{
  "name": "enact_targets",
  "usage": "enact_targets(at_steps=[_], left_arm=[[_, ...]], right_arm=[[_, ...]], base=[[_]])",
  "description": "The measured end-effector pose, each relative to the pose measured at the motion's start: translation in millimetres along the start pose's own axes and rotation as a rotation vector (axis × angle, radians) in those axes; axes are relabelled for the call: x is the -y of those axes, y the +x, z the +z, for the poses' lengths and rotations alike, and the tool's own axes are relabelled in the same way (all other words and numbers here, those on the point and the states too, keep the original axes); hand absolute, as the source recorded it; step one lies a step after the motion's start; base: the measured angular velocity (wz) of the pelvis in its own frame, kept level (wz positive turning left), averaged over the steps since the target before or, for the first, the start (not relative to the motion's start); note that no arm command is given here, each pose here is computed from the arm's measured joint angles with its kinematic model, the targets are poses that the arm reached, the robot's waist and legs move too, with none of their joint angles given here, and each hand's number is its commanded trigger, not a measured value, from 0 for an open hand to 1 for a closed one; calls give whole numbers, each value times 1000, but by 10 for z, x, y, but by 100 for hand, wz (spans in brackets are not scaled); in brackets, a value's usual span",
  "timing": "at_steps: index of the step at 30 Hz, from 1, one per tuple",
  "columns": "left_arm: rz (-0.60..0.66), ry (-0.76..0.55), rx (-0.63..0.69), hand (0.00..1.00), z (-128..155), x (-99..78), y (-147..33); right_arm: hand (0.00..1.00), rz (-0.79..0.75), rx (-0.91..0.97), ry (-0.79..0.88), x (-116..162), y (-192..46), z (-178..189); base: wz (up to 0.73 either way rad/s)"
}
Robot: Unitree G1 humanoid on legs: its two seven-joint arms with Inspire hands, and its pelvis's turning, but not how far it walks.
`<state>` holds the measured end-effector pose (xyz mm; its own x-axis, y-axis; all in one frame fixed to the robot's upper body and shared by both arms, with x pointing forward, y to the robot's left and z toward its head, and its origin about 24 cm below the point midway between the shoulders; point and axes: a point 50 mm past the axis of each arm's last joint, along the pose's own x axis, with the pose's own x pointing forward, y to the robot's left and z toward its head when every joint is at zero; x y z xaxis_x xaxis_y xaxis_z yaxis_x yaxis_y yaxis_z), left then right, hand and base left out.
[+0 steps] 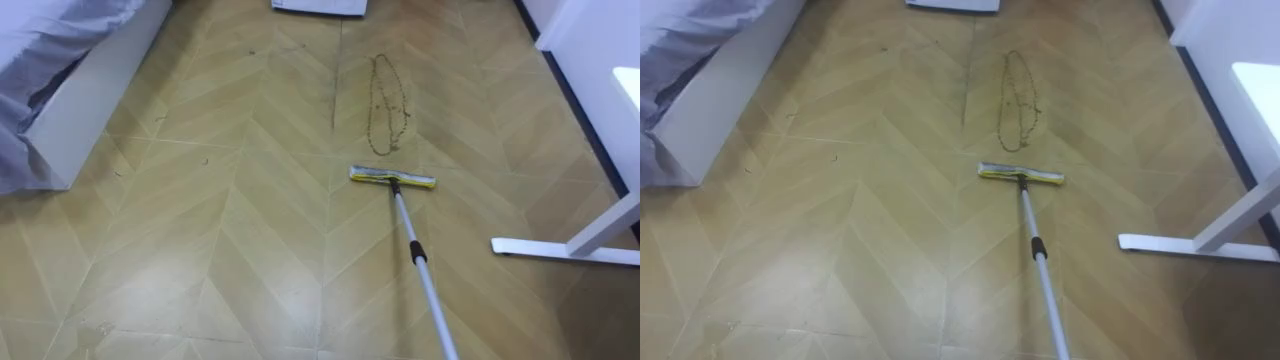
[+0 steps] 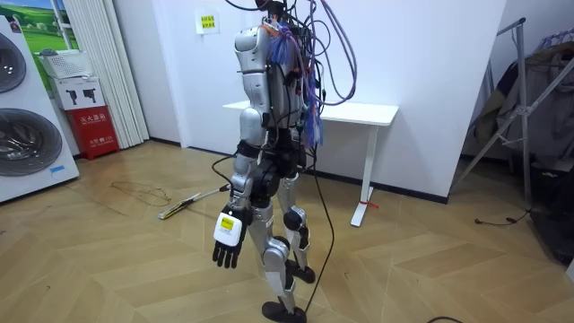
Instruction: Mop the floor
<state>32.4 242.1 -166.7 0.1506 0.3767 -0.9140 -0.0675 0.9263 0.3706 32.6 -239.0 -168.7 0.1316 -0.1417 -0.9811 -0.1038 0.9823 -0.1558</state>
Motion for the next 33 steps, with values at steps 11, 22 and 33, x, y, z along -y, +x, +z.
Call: enact_targets(at_steps=[11, 22, 33], left_arm=[[-1, -4, -6, 0, -19, -5, -1], [0, 26, -85, 0, -211, -10, -19], [-38, 35, -145, 0, -183, 16, -8]], right_arm=[[100, -15, -5, 0, -13, 2, -13], [100, -23, -50, -12, -22, 2, -102], [100, -19, -108, 15, -14, 13, -48]], base=[[0], [0], [6]])
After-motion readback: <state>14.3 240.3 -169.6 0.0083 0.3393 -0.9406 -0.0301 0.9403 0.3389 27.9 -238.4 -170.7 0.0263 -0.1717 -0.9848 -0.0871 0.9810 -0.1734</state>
